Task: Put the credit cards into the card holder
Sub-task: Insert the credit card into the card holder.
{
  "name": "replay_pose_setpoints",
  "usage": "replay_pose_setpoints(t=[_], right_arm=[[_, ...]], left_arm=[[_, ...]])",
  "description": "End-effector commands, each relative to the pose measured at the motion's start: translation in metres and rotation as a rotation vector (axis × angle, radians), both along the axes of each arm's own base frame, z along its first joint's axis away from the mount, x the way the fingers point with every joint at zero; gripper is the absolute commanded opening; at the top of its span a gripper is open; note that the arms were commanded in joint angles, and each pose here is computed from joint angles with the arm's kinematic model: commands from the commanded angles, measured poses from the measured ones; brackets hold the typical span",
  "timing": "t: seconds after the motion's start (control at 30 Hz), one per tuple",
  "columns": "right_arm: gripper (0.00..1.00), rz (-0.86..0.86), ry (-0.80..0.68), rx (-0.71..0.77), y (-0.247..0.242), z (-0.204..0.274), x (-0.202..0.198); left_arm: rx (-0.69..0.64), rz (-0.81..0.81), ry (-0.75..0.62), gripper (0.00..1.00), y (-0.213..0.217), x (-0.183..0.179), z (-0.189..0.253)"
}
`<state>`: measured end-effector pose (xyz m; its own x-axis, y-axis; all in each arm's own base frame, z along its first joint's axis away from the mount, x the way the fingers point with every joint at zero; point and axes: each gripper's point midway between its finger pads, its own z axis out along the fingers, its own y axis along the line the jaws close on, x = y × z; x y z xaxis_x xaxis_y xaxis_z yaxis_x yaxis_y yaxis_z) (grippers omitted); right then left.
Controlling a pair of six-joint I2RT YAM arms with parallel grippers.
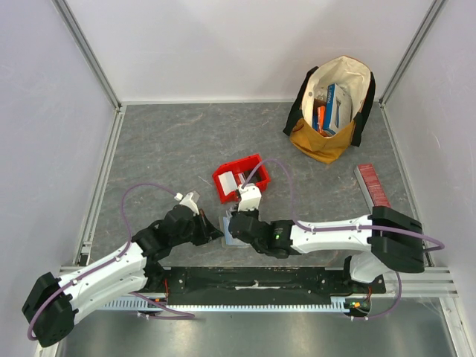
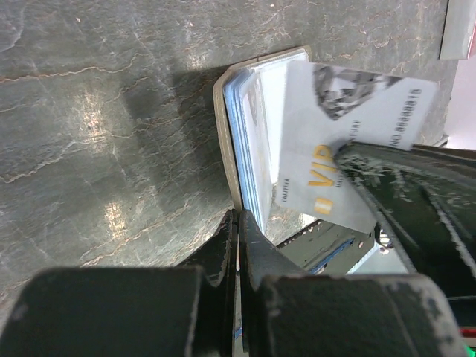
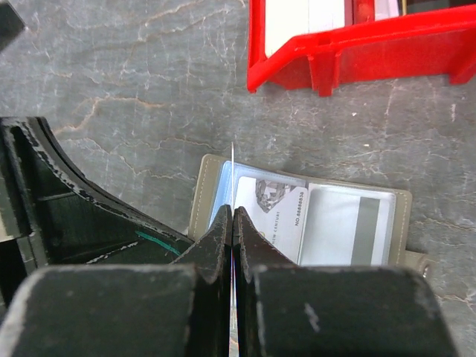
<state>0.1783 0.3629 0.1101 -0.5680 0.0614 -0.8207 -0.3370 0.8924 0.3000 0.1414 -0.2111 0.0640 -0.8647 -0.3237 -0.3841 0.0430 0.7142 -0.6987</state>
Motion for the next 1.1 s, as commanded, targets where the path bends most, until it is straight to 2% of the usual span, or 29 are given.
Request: replay_pose_setpoints(t=[0.0,0.43,0.83,1.07], right_arm=[[0.00,0.019,-0.010,0.051,0.022,0.010,0.002],[0.00,-0.010,-0.029,0.092,0.021,0.021,0.007],[0.00,-0.013,-0.008,0.057,0.023,0.004,0.006],[0.00,-0.027,-0.017,0.074,0.023,0.013,0.008]], left_arm=[[-0.060,0.008,-0.020,0.02,-0.009,0.006,0.021],[-0.056,0.013,-0.022,0.02,-0.009,0.007,0.021],[-0.058,0.014,-0.024,0.02,-0.008,0.008,0.022],[-0.058,0.014,-0.025,0.02,-0.009,0.008,0.023]])
